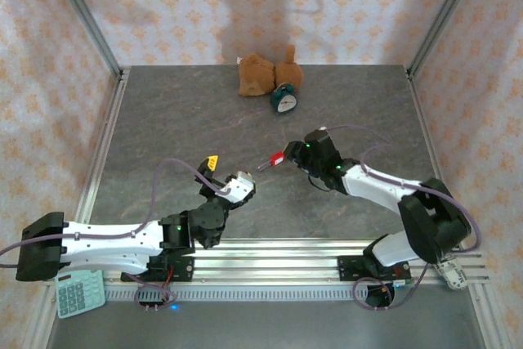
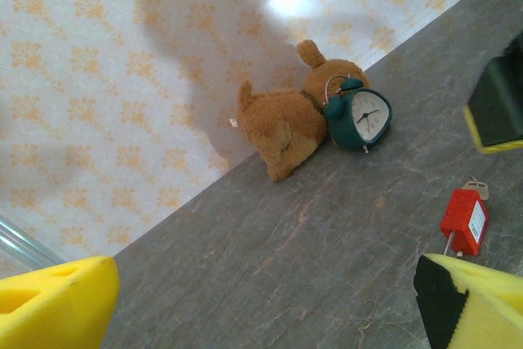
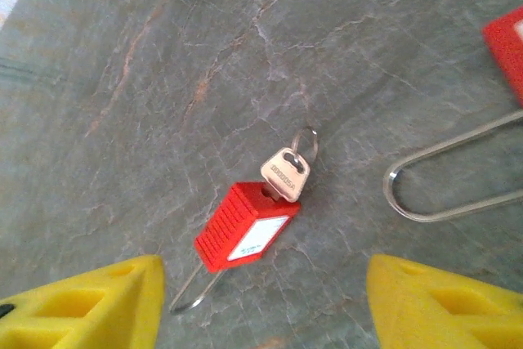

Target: Unlock with the key

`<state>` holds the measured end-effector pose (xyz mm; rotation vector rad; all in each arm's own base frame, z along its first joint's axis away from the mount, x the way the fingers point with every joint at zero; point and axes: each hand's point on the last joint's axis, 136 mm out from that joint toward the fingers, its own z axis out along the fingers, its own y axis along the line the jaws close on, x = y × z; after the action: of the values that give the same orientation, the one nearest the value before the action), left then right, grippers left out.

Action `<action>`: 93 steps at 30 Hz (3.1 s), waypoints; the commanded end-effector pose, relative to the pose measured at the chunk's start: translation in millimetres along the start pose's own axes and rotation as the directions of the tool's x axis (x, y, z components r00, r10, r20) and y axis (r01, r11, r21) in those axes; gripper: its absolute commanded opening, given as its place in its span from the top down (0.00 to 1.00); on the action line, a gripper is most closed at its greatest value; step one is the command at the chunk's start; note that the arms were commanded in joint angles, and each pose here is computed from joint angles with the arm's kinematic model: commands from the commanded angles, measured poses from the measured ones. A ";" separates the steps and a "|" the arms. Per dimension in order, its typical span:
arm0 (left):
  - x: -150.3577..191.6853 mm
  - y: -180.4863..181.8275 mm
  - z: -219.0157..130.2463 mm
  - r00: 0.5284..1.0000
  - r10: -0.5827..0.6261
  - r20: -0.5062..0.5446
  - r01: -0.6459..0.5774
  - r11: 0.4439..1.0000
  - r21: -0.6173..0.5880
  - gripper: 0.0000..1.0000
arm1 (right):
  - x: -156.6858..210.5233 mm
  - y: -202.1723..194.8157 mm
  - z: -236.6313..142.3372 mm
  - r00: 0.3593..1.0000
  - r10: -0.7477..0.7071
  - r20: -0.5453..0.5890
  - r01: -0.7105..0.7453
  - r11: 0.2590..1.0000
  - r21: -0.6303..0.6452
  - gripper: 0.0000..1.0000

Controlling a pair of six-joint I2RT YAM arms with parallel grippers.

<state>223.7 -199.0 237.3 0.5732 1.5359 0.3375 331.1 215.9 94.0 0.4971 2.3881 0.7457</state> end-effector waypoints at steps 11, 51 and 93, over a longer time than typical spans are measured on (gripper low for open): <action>9.3 20.5 -6.8 0.991 -0.136 -0.012 0.135 0.990 -0.033 0.06 | 12.3 -6.4 65.8 0.989 0.025 -0.144 0.006 0.977 0.211 0.33; 5.3 -10.1 -6.4 0.970 -0.244 0.020 0.240 0.963 0.122 0.03 | 14.7 66.5 -12.7 0.998 -0.012 0.064 0.035 0.921 -0.388 0.96; 23.4 -15.2 -7.2 0.947 -0.320 -0.035 0.320 0.922 0.220 0.02 | 56.5 41.6 74.6 0.999 -0.004 -0.052 -0.014 0.938 -0.345 0.97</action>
<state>214.6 -202.3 214.7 0.4985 1.6333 -0.0900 338.8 299.5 46.9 0.3483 2.2499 1.1497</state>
